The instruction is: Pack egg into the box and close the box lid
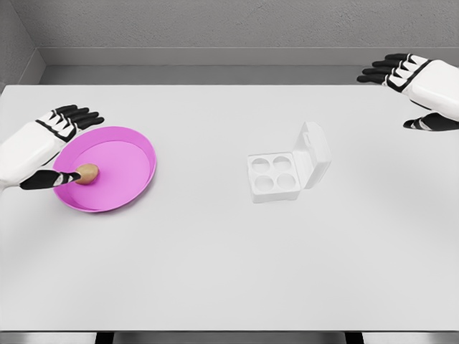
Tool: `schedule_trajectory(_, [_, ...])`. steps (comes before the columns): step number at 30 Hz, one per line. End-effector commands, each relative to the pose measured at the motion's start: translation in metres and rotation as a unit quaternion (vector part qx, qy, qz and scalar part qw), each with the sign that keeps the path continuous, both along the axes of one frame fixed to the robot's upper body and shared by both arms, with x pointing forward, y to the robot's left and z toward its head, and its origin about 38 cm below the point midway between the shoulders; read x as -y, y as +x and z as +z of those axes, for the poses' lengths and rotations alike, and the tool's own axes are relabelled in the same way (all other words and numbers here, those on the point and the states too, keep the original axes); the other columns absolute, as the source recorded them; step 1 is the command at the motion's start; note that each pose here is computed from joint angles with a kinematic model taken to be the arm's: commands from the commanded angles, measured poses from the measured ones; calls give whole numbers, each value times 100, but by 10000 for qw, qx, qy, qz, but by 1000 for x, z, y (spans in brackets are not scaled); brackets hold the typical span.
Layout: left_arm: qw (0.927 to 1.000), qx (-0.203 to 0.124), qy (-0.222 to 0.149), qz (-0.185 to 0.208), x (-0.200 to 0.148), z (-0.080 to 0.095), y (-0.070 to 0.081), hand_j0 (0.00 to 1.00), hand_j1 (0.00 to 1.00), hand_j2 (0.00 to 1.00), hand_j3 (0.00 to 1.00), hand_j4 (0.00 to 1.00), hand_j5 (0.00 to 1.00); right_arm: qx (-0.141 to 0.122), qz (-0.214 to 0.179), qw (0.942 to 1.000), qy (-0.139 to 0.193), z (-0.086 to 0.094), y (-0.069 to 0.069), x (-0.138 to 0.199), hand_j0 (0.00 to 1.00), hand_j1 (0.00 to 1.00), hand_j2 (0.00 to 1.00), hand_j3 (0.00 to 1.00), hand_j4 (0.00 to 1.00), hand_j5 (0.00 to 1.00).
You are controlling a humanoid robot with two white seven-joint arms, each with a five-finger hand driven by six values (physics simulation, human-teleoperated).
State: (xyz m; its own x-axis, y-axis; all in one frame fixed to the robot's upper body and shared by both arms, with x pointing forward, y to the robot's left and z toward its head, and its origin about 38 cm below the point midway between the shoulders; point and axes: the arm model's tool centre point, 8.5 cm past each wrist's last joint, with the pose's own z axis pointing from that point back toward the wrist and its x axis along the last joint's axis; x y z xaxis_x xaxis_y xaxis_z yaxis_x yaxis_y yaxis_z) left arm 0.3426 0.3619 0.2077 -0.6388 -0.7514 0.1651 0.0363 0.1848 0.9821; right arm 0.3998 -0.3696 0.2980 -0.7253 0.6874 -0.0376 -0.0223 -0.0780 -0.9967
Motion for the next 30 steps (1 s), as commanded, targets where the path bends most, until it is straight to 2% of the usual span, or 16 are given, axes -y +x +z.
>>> schedule_trajectory(1, [10000, 11, -49, 8, 2, -1, 0, 100, 100, 100, 100, 100, 100, -9, -7, 10000, -21, 0, 0, 0, 100, 100, 100, 100, 100, 100])
schedule_trajectory(6, [9998, -171, -45, 48, -3, -10, -1, 100, 100, 100, 100, 100, 100, 46, -27, 10000, -21, 5, 1, 2, 100, 100, 100, 100, 100, 100])
schedule_trajectory(8, [9987, -470, -204, 4, -2, -26, 5, 100, 100, 100, 100, 100, 100, 16, -26, 10000, -22, 2, 0, 2, 100, 100, 100, 100, 100, 100])
schedule_trajectory(9, [9980, -576, -253, -113, -1, -26, 7, 100, 100, 100, 100, 100, 100, 64, -5, 10000, -12, 6, 0, 1, 100, 100, 100, 100, 100, 100])
schedule_trajectory(11, [9952, -812, -493, -226, 1, -30, 22, 100, 100, 100, 100, 100, 100, 209, 138, 9997, -33, 15, -5, -8, 100, 100, 100, 100, 100, 100])
schedule_trajectory(13, [9937, -789, -708, -374, 9, -22, 30, 100, 100, 100, 100, 100, 100, 177, 155, 9997, -33, 13, -5, -10, 100, 100, 100, 100, 100, 100])
schedule_trajectory(15, [9932, -873, -703, -304, 5, -27, 33, 100, 100, 100, 100, 100, 100, 172, 132, 9997, -61, 14, -5, -8, 100, 100, 100, 100, 100, 100])
schedule_trajectory(17, [9914, -1112, -552, -409, 9, -39, 32, 100, 100, 100, 100, 100, 100, 174, 129, 9997, -60, 14, -6, -7, 100, 100, 100, 100, 100, 100])
schedule_trajectory(18, [9911, -1149, -530, -419, 8, -39, 32, 100, 100, 100, 100, 100, 100, 146, 87, 9998, -100, 14, -7, -3, 100, 100, 100, 100, 100, 100])
schedule_trajectory(21, [9850, -1305, -1062, -392, -5, -30, 30, 100, 100, 100, 100, 100, 100, 82, 22, 9998, -164, 12, -6, 2, 100, 100, 100, 100, 100, 100])
schedule_trajectory(23, [9823, -1346, -1248, -365, -14, -22, 30, 100, 100, 100, 100, 100, 100, 39, 23, 9998, -219, 10, -7, 3, 100, 100, 100, 100, 100, 100])
schedule_trajectory(24, [9815, -1385, -1283, -318, -20, -20, 29, 100, 100, 100, 100, 100, 100, -13, -24, 9996, -283, 7, -7, 6, 100, 100, 100, 100, 100, 100])
schedule_trajectory(26, [9802, -1492, -1283, -235, -32, -18, 27, 100, 100, 100, 100, 100, 100, -256, -121, 9990, -350, -11, -4, 12, 100, 100, 100, 100, 100, 100])
schedule_trajectory(28, [9810, -1524, -1186, -211, -37, -16, 26, 100, 100, 100, 100, 100, 100, -242, -139, 9988, -399, -11, -3, 13, 100, 100, 100, 100, 100, 100])
schedule_trajectory(30, [9796, -1643, -1153, -29, -48, -24, 28, 100, 100, 100, 100, 100, 100, -276, -144, 9987, -392, -14, -3, 13, 100, 100, 100, 100, 100, 100])
